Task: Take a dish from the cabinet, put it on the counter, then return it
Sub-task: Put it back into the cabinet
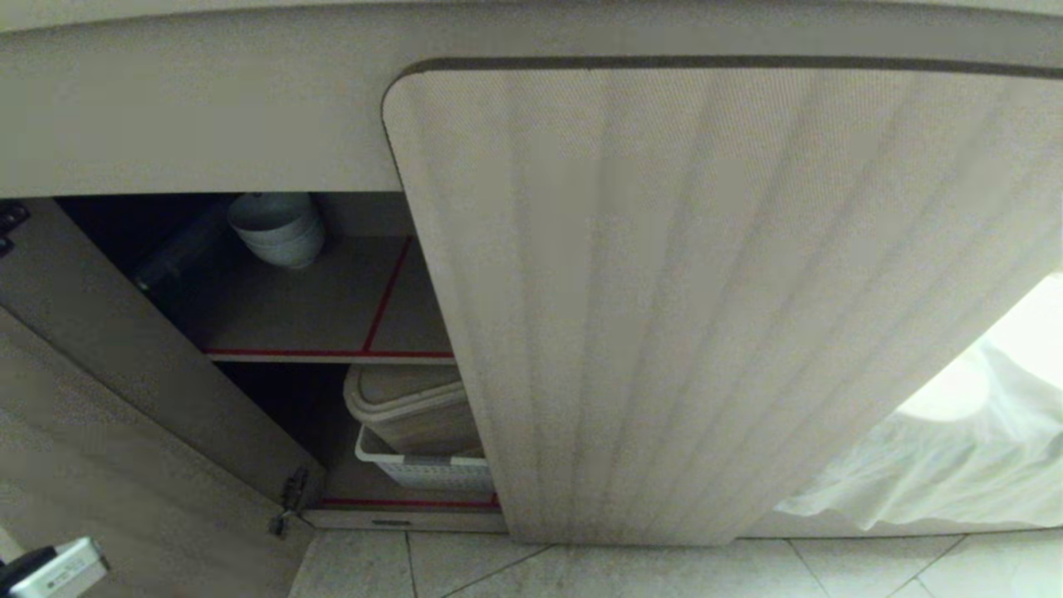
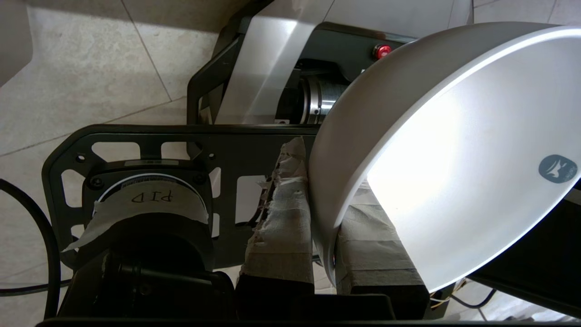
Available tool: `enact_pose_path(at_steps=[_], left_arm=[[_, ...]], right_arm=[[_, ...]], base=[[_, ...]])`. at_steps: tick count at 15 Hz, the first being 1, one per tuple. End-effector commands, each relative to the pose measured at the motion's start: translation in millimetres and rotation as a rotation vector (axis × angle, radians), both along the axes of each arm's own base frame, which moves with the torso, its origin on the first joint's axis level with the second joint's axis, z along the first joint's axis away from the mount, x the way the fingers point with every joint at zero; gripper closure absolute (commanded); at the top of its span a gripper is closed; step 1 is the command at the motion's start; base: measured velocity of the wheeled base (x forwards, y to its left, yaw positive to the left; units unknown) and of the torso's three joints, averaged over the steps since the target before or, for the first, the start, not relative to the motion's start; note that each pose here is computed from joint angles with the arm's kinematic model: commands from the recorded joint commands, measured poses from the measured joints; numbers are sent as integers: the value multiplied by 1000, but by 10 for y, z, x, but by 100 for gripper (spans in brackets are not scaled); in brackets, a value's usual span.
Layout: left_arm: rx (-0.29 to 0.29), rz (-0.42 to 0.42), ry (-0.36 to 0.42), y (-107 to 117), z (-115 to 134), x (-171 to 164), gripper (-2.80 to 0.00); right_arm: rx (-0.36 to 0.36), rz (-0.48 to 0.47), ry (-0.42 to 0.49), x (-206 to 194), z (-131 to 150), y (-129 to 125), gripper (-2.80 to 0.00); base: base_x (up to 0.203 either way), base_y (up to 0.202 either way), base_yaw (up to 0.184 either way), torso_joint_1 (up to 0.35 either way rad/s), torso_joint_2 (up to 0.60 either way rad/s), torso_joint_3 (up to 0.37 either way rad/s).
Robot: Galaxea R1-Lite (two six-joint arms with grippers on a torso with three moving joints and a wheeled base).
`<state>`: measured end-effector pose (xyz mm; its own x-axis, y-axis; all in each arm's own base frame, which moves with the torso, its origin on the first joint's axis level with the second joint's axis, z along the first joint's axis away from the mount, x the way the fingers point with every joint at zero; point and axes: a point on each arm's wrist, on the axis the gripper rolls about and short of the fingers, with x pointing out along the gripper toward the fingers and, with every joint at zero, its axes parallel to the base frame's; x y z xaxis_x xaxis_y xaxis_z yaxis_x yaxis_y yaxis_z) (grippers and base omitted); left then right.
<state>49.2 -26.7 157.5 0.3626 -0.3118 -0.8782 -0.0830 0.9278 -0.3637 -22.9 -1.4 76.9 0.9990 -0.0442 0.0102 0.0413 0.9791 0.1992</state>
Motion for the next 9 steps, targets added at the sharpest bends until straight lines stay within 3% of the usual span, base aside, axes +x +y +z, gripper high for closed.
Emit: enact_pose_path(at_steps=[1, 9], left_arm=[[-1, 3, 4, 3, -1, -7, 0], [-2, 6, 4, 9, -10, -17, 0]], right_arm=[[1, 1, 1, 1, 0, 0, 0], [-2, -1, -2, 0, 1, 0, 0]], base=[[0, 0, 0, 5, 9, 41], [0, 0, 0, 1, 1, 21]])
